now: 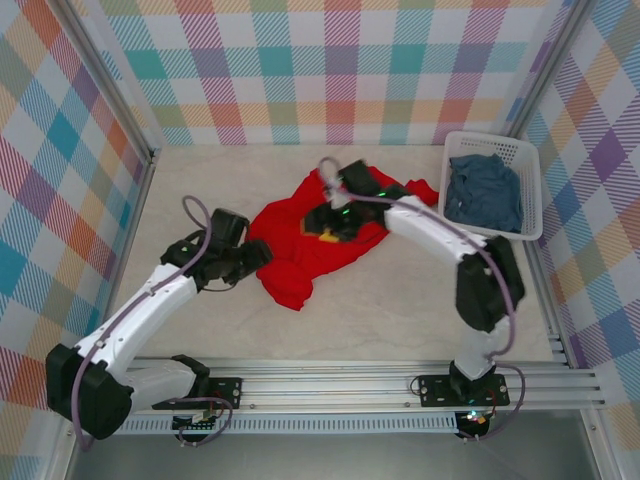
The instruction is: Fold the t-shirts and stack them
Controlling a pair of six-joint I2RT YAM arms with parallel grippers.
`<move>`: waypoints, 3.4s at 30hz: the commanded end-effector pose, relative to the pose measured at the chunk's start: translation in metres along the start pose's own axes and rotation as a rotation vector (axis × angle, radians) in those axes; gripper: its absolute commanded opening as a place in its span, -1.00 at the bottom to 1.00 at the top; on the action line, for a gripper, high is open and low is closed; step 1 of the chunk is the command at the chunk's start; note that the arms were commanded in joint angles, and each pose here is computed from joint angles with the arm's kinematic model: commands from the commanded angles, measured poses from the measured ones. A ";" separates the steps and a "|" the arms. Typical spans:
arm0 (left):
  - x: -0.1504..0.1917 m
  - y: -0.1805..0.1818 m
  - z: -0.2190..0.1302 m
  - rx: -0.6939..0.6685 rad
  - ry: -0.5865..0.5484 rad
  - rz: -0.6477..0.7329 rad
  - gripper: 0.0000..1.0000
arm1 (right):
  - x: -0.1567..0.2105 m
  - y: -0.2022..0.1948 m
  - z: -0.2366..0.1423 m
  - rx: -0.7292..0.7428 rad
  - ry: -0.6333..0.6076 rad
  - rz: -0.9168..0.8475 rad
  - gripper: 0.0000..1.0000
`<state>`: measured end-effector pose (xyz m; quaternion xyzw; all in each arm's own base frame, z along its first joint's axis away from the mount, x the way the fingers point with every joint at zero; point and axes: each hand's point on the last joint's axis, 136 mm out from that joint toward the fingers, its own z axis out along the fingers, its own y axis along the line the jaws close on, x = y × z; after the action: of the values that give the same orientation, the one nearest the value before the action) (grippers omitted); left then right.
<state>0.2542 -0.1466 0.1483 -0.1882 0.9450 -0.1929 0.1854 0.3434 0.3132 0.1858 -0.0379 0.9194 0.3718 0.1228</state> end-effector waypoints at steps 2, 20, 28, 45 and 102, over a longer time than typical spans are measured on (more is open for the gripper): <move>0.056 0.002 0.024 -0.018 0.191 0.138 0.39 | -0.008 -0.089 -0.041 0.254 -0.080 0.143 0.11; -0.031 0.008 0.044 -0.263 -0.146 0.120 -1.00 | -0.005 -0.204 0.018 0.533 0.004 0.305 0.15; -0.087 0.056 -0.036 -0.159 -0.318 -0.164 -1.00 | -0.031 -0.187 0.038 0.471 -0.021 0.287 -0.84; -0.094 0.050 -0.077 -0.048 -0.338 -0.196 -1.00 | -0.010 -0.106 -0.034 0.358 -0.133 0.185 -0.69; -0.145 0.161 0.006 -0.514 -0.258 -0.154 -0.77 | -0.099 -0.107 0.016 0.203 -0.090 0.281 -1.00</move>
<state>0.3399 0.0218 0.1311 -0.2903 0.9176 0.0013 0.2715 0.4712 0.2224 0.1486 0.1130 0.9367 0.2748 0.1852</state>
